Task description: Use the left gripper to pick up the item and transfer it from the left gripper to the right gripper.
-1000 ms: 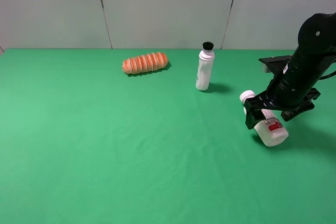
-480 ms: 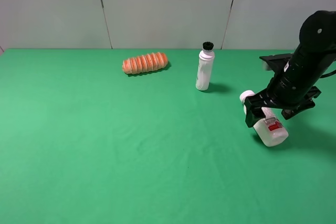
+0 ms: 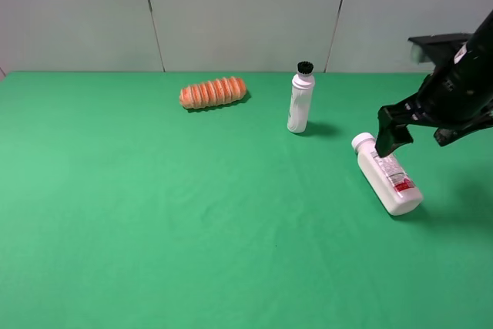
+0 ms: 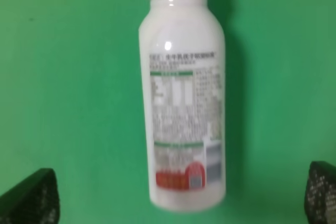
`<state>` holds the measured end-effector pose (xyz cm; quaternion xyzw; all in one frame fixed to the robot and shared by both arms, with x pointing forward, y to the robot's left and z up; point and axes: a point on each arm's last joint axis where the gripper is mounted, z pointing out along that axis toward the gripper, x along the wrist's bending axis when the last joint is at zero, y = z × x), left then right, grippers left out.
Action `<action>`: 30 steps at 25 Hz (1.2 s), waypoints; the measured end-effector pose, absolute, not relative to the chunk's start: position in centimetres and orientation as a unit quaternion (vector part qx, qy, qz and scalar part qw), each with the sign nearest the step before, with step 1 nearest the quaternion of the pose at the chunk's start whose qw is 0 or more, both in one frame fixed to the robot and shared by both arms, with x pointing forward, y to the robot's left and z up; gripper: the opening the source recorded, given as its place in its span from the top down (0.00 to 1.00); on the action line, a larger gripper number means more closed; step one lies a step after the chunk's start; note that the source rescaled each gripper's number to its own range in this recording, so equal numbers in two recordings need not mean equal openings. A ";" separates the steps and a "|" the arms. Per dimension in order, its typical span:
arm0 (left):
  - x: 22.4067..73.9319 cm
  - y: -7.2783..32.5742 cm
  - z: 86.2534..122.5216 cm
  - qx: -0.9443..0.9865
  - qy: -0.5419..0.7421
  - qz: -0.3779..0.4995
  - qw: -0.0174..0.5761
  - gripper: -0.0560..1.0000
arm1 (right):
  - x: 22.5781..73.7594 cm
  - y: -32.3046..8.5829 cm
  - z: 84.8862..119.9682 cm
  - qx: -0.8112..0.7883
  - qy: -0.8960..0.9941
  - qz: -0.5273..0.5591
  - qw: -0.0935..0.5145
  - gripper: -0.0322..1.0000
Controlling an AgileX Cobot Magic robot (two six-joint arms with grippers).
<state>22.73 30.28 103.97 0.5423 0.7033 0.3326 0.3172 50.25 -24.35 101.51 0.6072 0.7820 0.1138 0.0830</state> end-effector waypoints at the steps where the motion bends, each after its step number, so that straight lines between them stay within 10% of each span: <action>1: 22.7 30.3 104.0 0.542 0.703 0.333 0.317 0.00 | 49.8 -24.4 102.3 0.607 0.781 0.119 0.087 0.00; 16: 22.7 30.3 104.0 0.542 0.703 0.333 0.317 0.00 | 40.1 -26.4 111.4 0.609 0.738 0.234 0.173 0.00; 30: 22.7 30.3 104.0 0.543 0.703 0.333 0.317 0.00 | 28.8 -28.6 106.9 0.581 0.706 0.324 0.244 0.00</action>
